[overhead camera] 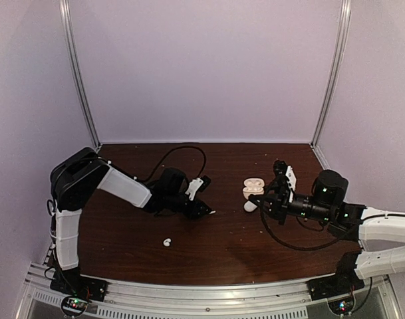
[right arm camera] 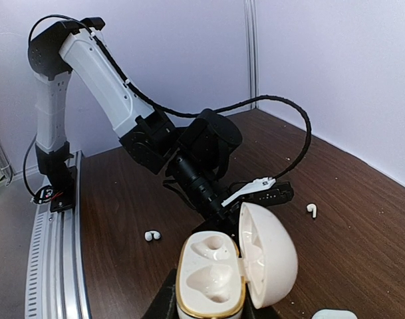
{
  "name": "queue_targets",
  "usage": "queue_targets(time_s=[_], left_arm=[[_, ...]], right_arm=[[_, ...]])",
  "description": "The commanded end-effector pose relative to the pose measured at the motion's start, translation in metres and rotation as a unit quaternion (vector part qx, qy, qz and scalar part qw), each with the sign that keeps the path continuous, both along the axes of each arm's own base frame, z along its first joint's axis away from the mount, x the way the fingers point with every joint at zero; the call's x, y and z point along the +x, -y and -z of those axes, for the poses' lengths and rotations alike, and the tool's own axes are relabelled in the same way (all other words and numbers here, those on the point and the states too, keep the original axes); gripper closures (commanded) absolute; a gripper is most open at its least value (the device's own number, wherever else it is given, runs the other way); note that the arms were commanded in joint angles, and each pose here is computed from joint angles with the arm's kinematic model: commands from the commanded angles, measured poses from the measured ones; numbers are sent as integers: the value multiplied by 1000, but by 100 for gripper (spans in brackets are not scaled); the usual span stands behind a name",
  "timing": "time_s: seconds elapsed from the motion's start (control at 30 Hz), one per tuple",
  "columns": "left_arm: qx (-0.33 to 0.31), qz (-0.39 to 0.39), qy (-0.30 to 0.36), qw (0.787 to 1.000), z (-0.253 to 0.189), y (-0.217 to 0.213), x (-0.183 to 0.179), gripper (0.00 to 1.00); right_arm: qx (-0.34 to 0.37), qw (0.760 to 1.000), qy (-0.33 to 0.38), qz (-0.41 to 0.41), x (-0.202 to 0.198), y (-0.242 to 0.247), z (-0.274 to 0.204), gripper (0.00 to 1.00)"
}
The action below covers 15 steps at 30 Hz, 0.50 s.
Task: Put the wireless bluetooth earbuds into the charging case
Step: Pick up the right earbud from the center of the board.
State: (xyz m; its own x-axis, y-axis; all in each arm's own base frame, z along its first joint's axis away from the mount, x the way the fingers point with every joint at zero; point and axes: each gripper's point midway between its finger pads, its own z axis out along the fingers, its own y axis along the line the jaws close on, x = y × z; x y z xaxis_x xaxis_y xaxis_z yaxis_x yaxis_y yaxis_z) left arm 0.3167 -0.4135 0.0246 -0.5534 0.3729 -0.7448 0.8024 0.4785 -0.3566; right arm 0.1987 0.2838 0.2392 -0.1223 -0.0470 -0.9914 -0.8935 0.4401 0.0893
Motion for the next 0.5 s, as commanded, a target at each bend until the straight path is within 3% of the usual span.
queue_targets(time_s=[0.0, 0.47], left_arm=[[0, 4, 19, 1000, -8, 3, 2, 83], [-8, 7, 48, 999, -55, -4, -3, 85]], right_arm=[[-3, 1000, -2, 7, 5, 1, 5, 97], [-23, 1000, -20, 8, 9, -3, 23, 97]])
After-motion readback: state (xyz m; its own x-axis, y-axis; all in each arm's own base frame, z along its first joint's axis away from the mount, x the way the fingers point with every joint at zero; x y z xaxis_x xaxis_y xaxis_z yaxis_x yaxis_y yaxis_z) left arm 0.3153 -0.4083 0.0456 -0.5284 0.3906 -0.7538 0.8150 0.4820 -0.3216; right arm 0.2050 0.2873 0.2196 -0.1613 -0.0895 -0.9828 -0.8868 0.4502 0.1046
